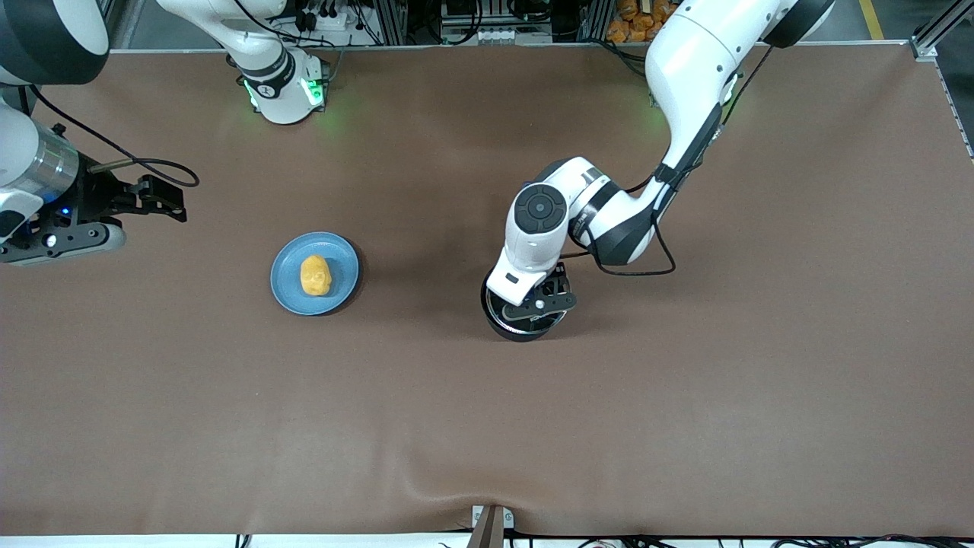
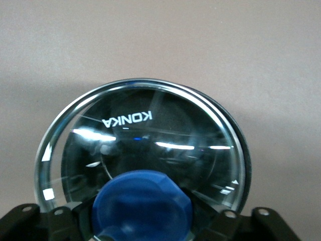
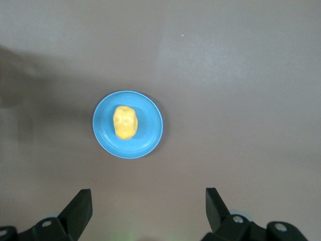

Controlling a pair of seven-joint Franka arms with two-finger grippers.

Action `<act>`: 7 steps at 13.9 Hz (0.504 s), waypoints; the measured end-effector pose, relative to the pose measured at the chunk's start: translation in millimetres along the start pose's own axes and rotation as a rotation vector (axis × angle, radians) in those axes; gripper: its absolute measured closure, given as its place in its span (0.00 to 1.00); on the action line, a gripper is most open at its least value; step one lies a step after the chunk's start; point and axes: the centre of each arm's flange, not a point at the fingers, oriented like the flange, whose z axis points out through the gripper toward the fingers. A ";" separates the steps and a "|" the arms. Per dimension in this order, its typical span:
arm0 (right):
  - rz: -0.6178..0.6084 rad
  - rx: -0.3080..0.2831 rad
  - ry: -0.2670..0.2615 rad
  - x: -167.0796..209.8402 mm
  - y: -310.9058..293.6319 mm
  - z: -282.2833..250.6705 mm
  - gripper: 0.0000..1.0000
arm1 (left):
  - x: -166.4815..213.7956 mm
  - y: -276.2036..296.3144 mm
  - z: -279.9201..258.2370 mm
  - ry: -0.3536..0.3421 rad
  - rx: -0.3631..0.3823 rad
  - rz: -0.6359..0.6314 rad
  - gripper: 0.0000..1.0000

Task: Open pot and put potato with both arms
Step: 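Lift the lid with the left gripper while the right gripper reaches the potato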

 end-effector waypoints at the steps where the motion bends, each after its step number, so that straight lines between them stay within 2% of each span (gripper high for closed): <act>1: -0.001 0.011 0.004 1.0 -1.3 0.3 0.00 | 1.3 0.3 -2.0 0.003 -0.004 -0.007 0.56; 4: 0.046 0.027 0.002 2.8 -6.2 2.4 0.00 | 14.4 -2.3 -29.0 0.034 -0.031 -0.035 0.56; 7: 0.113 0.033 -0.025 2.5 -23.8 6.0 0.00 | 42.6 -31.7 -73.7 0.066 -0.033 -0.091 0.56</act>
